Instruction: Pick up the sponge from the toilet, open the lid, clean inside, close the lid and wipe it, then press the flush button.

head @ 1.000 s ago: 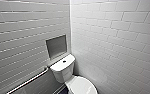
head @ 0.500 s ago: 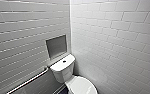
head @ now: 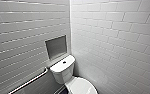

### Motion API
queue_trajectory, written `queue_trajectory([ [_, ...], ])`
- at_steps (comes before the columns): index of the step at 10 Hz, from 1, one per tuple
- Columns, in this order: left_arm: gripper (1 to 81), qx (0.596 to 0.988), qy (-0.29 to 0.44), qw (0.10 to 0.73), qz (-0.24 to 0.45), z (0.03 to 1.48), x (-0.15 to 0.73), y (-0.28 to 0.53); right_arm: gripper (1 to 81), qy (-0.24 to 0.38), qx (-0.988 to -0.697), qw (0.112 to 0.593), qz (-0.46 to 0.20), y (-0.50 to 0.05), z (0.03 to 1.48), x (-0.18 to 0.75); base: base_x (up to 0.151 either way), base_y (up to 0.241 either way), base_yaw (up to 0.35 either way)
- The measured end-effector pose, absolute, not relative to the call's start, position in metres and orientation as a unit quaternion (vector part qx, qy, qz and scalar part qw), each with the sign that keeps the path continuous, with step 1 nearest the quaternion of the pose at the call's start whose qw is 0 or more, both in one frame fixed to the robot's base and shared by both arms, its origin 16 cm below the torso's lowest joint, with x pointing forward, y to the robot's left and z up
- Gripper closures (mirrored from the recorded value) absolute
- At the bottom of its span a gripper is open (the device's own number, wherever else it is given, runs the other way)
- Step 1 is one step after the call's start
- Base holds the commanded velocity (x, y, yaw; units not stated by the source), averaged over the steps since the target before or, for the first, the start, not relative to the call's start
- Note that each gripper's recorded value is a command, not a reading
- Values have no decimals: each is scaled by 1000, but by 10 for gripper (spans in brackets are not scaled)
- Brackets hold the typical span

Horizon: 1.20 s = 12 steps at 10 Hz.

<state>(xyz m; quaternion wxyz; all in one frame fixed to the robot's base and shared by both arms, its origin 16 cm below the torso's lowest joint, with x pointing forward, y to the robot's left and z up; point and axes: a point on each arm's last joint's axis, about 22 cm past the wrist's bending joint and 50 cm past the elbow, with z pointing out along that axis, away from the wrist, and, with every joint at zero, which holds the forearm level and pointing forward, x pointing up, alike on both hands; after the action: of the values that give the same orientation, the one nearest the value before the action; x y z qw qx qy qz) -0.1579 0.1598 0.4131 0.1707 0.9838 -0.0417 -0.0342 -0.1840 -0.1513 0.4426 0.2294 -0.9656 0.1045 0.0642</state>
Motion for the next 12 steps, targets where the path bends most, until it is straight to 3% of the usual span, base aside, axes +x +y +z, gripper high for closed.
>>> queue_trajectory([
  [12,10,984,-42,171,-29,412,-150,159,811,103,-968,221,58,-159,438,-177,85,0,0],
])
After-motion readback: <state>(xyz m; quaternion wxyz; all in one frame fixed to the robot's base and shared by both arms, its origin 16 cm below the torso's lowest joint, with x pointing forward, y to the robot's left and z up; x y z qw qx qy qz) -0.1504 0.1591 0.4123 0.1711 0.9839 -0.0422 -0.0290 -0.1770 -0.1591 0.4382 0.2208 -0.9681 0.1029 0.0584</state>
